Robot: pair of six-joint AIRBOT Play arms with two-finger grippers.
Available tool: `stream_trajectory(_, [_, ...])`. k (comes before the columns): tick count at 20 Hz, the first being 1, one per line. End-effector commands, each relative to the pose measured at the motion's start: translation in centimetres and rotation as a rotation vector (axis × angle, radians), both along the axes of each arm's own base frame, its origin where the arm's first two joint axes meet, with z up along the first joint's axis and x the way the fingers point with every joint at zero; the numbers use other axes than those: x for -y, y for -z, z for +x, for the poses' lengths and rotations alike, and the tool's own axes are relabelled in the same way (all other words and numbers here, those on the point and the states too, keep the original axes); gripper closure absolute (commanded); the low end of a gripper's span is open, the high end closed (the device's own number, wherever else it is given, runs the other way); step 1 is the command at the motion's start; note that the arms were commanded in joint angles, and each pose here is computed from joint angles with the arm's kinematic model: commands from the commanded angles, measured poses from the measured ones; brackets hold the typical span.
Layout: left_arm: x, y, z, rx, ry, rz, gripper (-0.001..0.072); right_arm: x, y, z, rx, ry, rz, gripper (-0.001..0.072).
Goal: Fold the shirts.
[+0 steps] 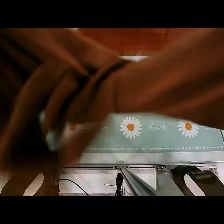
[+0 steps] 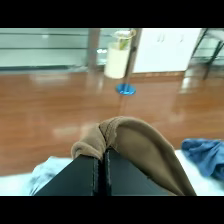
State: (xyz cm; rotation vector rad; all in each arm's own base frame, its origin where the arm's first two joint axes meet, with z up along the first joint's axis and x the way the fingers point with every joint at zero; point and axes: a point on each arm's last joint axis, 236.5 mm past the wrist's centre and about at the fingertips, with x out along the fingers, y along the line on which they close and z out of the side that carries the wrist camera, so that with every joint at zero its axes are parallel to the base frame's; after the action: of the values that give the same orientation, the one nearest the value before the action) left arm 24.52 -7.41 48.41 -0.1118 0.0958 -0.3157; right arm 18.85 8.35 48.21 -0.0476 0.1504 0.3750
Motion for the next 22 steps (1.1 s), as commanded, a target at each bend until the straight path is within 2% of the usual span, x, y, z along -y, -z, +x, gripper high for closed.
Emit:
stream_trajectory(1, [-2.0,2.9,-3.7,-0.117,-0.083,0.053,0.0678,2.3,3.9,-3.3,-0.159,0.087,-0.034,0.0692])
stream_trajectory(4, [-3.6,7.7,-3.9,-0.299,-0.147,0.075,0.0678,2.7,8.0,-4.0,-0.332,0.109,-0.038,0.0692])
stream_trajectory(9, [-1.2,19.8,-1.4,-0.658,-0.039,0.042,0.0677,1.5,19.3,-2.7,-0.642,0.089,0.000,0.0692])
stream_trajectory(15, [-0.2,34.4,8.6,-0.731,-0.069,-0.048,0.0678,2.2,37.6,6.4,-0.874,0.239,0.104,0.0691])
stream_trajectory(19, [2.2,41.3,12.3,-0.887,-0.042,-0.138,0.0677,4.4,44.1,13.4,-0.929,0.362,0.082,0.0691])
stream_trajectory(21, [3.6,43.9,13.3,-0.968,-0.024,-0.197,0.0673,5.9,47.4,15.8,-1.008,0.426,0.131,0.0691])
stream_trajectory(22, [4.2,45.1,13.5,-1.011,-0.017,-0.225,0.0566,6.2,48.9,16.5,-1.056,0.444,0.174,0.0690])
